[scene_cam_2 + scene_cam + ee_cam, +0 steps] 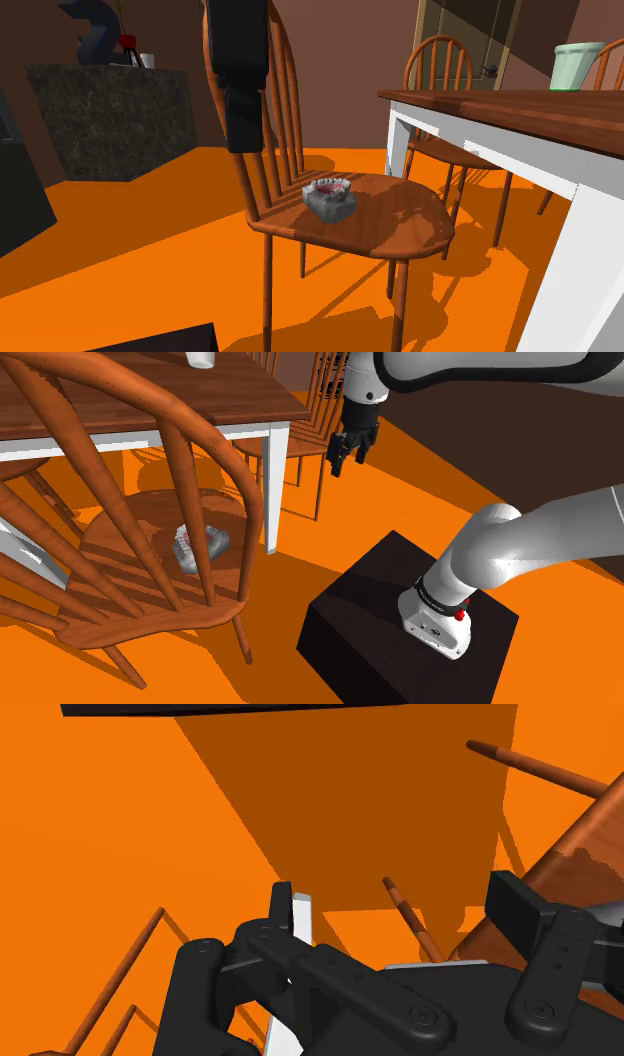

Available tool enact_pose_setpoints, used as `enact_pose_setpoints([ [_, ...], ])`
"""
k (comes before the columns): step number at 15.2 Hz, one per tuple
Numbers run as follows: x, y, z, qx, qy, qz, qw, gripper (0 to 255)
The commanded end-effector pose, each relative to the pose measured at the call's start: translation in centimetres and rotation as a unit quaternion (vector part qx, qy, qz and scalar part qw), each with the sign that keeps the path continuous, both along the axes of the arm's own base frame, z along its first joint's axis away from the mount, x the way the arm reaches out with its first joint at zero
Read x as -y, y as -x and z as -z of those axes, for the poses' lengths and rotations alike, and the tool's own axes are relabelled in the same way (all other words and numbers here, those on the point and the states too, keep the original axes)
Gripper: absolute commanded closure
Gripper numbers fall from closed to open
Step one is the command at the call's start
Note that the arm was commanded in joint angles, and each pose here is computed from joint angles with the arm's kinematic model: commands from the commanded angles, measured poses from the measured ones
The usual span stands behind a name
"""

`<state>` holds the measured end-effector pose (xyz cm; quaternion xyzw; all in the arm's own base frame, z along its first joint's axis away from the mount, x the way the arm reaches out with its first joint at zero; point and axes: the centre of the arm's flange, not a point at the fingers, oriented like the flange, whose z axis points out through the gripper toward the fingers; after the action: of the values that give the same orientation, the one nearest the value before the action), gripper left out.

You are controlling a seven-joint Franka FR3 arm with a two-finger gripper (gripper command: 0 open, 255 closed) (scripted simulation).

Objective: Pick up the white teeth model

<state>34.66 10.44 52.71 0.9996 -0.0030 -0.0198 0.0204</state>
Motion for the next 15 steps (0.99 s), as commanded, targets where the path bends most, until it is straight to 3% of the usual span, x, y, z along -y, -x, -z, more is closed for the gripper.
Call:
enact_pose_setpoints([
  [1, -2.0, -1.2, 1.0, 0.002, -0.001, 0.001, 1.0000, 0],
  [15, -17.4, -8.5, 7.6, 0.013, -0.002, 0.005, 0.9999, 0],
])
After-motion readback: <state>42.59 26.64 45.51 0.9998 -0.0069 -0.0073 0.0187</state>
